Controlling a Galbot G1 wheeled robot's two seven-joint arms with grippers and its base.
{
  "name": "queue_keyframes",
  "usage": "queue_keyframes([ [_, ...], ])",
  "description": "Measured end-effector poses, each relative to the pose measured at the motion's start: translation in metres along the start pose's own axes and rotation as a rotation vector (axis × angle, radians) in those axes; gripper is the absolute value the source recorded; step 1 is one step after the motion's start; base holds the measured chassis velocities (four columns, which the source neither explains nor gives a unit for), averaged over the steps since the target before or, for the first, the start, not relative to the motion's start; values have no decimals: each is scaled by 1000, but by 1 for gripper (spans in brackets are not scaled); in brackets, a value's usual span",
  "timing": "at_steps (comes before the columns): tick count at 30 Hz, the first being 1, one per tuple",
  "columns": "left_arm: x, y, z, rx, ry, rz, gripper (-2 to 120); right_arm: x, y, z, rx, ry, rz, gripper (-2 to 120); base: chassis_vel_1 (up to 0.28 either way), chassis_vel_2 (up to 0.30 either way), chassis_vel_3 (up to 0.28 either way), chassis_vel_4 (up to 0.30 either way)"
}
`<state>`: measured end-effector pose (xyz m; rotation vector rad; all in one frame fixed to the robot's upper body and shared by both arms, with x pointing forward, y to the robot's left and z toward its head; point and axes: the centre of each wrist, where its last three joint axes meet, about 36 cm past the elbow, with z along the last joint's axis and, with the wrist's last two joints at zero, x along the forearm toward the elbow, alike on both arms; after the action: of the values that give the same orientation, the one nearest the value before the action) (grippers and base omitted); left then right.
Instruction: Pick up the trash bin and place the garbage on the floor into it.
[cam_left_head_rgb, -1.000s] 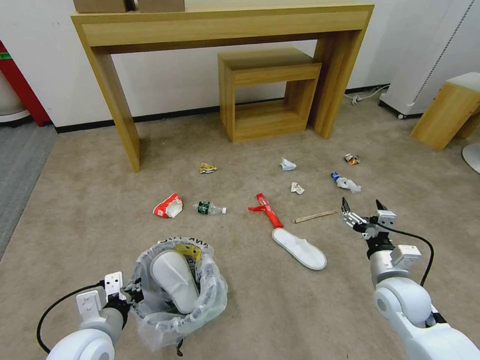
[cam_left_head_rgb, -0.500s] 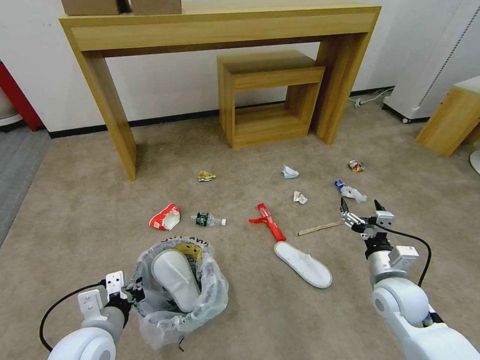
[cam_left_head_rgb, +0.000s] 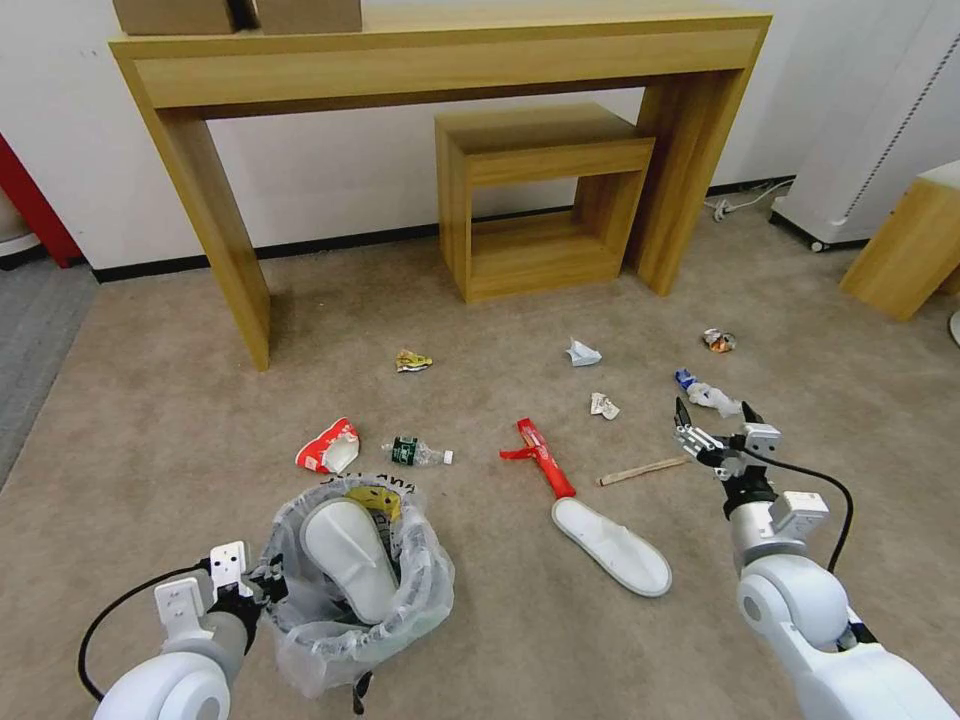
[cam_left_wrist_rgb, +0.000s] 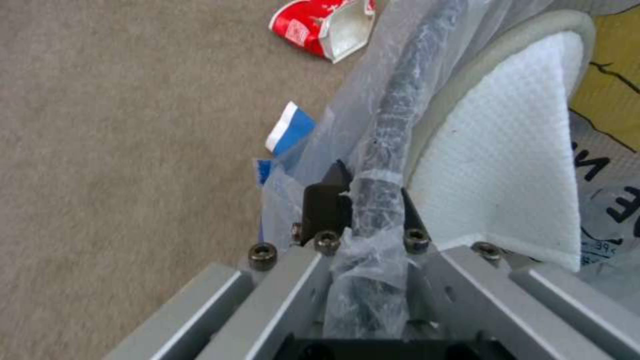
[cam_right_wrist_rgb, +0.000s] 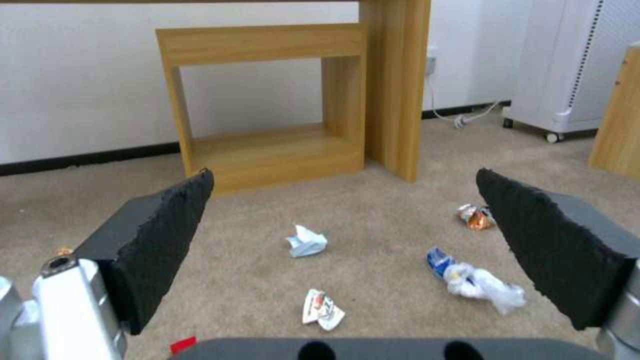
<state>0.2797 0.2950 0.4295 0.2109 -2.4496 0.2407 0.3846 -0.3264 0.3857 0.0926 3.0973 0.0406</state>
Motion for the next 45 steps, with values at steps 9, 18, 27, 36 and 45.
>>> queue_keyframes([
  [9, -4, 0, 1, 3, 5, 0, 1, 5, 3, 0, -4, 56, 16, 100, -27, 18, 21, -21],
  [18, -6, 1, 1, 7, 5, 1, 1, 23, 4, -12, -121, 464, 72, 100, 0, 0, 0, 0],
  [27, -10, -1, 1, 18, -1, 4, 1, 27, -13, 2, -28, 753, 44, 100, 0, 0, 0, 0],
  [36, -13, 0, 5, 27, -2, -9, 1, 20, -21, 39, 80, 880, -54, 100, 0, 0, 0, 0],
  [45, -17, 0, 6, 40, -3, -12, 1, -2, -25, 56, 149, 926, -120, 100, 0, 0, 0, 0],
])
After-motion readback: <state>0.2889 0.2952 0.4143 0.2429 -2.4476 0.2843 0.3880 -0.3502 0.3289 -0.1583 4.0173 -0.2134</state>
